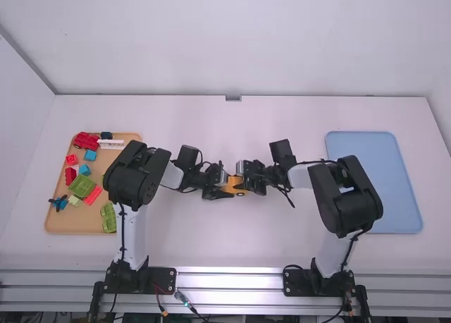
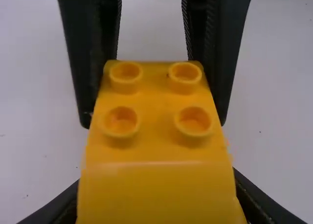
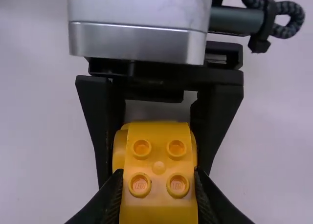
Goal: Assemble lego blocks to make yellow taxi
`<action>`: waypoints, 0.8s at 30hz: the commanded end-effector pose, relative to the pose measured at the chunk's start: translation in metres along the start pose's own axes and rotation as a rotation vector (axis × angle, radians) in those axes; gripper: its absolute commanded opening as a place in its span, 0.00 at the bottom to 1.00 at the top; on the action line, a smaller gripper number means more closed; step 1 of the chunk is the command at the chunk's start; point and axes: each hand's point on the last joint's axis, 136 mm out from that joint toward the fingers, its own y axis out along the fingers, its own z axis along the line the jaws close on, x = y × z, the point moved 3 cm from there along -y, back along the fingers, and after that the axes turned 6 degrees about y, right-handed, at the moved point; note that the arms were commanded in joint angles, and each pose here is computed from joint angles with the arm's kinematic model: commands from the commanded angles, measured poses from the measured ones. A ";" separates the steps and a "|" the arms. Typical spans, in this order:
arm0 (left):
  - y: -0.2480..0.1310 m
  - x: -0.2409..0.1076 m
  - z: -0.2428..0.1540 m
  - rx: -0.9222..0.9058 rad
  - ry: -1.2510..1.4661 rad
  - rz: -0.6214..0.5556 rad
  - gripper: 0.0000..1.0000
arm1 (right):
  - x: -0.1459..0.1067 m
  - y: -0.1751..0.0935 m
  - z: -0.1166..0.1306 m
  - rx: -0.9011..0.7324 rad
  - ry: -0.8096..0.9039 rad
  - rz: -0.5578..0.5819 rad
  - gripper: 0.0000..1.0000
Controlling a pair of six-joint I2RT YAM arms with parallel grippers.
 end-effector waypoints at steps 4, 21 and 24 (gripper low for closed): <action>0.004 -0.003 -0.003 -0.017 -0.019 -0.004 0.36 | -0.008 0.001 0.005 0.011 0.044 0.012 0.00; 0.004 -0.002 -0.003 -0.016 -0.017 -0.008 0.35 | -0.027 0.001 0.001 -0.023 0.101 -0.031 0.02; 0.004 -0.003 -0.003 -0.015 -0.019 -0.004 0.34 | -0.024 0.006 0.006 0.007 0.091 -0.056 0.03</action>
